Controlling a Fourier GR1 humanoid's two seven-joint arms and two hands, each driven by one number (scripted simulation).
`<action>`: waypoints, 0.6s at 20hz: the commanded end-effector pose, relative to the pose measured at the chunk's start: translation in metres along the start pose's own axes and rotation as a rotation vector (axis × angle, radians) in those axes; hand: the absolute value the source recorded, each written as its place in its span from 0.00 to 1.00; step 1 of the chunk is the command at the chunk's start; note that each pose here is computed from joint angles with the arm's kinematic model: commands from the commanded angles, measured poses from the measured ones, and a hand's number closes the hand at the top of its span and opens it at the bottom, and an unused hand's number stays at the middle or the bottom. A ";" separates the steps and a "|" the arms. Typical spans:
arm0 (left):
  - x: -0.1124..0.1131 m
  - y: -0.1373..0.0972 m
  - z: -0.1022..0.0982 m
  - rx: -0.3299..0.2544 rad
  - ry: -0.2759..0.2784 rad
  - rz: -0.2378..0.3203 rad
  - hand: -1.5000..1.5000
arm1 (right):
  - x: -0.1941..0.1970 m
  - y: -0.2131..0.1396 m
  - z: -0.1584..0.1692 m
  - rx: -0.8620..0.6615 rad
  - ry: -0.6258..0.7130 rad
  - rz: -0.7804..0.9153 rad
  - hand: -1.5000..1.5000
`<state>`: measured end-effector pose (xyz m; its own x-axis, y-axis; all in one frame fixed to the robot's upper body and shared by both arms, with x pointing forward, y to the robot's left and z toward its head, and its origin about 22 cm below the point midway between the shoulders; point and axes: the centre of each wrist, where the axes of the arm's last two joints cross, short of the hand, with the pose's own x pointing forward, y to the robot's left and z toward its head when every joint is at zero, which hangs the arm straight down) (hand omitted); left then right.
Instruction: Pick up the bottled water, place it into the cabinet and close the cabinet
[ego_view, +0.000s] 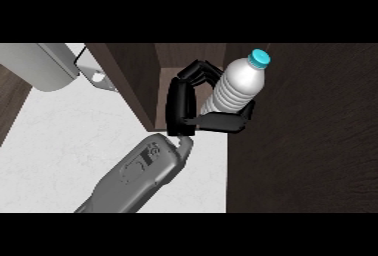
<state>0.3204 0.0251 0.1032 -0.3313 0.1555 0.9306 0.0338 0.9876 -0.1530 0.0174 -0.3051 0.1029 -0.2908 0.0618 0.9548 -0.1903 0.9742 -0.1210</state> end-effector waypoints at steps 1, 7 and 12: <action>-0.006 0.001 -0.026 0.027 0.000 -0.052 1.00 | 0.030 0.003 -0.003 0.007 -0.067 -0.026 0.00; -0.032 0.015 -0.028 0.014 0.033 -0.123 1.00 | 0.021 -0.007 -0.003 0.009 -0.061 -0.052 0.00; -0.054 0.041 -0.038 0.081 0.055 -0.112 1.00 | 0.022 -0.005 -0.003 0.004 -0.081 -0.063 0.00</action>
<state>0.3684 0.0409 0.0787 -0.2941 0.0400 0.9549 -0.0553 0.9967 -0.0588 0.0173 -0.3120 0.1040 -0.2894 0.0624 0.9552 -0.2051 0.9706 -0.1256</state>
